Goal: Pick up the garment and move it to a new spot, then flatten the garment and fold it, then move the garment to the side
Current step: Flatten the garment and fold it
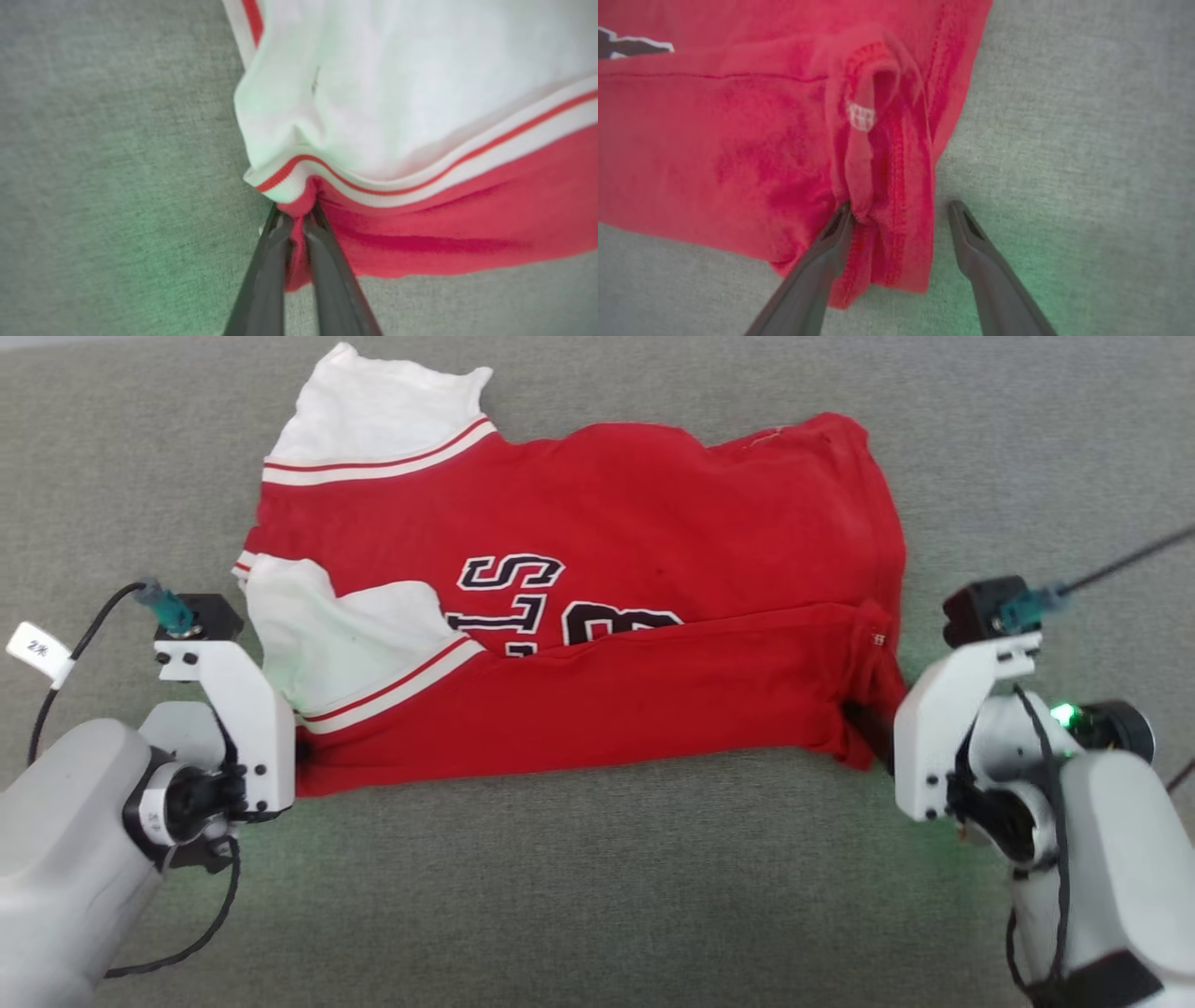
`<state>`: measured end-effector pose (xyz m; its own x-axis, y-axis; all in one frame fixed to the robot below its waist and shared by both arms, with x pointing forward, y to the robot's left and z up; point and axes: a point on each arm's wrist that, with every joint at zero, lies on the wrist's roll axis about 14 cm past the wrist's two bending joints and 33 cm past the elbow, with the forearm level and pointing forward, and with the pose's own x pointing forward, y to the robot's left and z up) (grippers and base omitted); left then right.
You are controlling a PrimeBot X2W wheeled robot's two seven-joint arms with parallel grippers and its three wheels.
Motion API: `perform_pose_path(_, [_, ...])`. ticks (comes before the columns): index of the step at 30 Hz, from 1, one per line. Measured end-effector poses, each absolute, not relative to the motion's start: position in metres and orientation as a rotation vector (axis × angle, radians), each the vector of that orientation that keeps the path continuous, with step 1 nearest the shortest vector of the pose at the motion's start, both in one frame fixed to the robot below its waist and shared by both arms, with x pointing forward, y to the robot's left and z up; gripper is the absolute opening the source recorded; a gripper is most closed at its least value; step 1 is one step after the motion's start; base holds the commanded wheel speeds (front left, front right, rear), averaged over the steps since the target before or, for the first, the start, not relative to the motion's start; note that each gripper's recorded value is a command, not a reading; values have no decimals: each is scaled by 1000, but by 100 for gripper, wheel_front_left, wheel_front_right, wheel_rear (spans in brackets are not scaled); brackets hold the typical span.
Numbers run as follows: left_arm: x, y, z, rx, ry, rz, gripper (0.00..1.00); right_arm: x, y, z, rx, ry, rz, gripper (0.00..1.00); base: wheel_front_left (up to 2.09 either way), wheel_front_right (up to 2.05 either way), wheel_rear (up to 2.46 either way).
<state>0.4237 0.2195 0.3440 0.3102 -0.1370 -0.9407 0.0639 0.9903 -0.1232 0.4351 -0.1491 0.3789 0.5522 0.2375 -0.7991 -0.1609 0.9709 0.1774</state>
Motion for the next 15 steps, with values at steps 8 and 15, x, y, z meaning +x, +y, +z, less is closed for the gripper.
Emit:
perform_pose_path(8, [425,221,343,-88,1233,-129,0,447,-135,362,52,1039,287,0,0,0,0])
perform_pose_path(15, [424,227,356,-103,1223,-120,0,449,-137,377,42,1025,320,0,0,0,0])
